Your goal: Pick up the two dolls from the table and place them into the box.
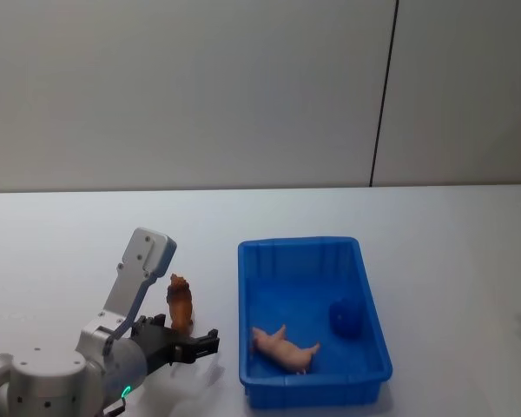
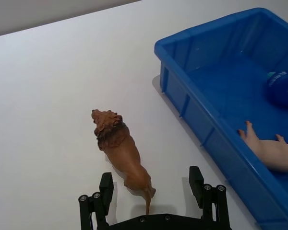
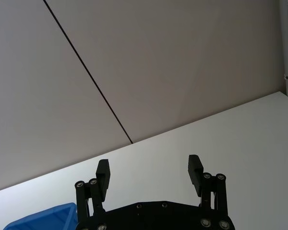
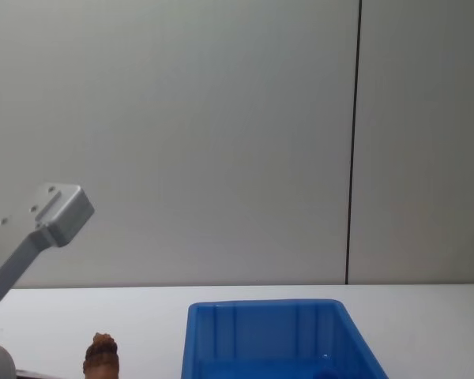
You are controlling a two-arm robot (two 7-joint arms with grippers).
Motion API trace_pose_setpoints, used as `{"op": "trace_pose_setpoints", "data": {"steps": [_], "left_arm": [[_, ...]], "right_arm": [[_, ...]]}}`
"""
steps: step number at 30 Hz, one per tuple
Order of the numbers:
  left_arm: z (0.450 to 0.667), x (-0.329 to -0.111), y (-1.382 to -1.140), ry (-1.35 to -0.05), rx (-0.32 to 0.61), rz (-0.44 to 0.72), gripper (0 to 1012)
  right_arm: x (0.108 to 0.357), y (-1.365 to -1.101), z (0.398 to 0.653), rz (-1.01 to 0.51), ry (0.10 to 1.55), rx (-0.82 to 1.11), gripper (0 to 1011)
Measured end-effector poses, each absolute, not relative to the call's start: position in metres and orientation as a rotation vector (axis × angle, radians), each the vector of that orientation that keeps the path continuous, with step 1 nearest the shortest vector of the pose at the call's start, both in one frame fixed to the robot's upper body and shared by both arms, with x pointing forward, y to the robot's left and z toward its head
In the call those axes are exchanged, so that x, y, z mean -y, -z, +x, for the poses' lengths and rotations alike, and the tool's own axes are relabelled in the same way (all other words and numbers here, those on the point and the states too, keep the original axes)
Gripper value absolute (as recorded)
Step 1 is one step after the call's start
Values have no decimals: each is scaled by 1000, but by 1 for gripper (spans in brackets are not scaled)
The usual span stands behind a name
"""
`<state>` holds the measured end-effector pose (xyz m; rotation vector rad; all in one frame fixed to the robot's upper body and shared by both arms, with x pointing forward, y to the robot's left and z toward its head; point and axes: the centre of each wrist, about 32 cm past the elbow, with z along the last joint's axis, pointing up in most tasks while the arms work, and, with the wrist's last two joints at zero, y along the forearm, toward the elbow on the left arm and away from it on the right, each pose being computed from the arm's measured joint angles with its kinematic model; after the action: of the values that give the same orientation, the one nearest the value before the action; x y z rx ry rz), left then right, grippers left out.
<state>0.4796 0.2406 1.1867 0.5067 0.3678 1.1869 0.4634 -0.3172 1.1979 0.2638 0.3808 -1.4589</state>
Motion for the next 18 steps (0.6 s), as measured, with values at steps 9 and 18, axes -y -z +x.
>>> {"op": "trace_pose_setpoints", "data": {"steps": [9,18], "left_arm": [[491,-241,-1180,-1237,-380,519,1001],[501,-240,-1174,-1282,-387,517,1001]], "right_arm": [[317,-1198,463,265,1462,-381,1001],[318,-1198,463,266,1463,-381,1001]]}}
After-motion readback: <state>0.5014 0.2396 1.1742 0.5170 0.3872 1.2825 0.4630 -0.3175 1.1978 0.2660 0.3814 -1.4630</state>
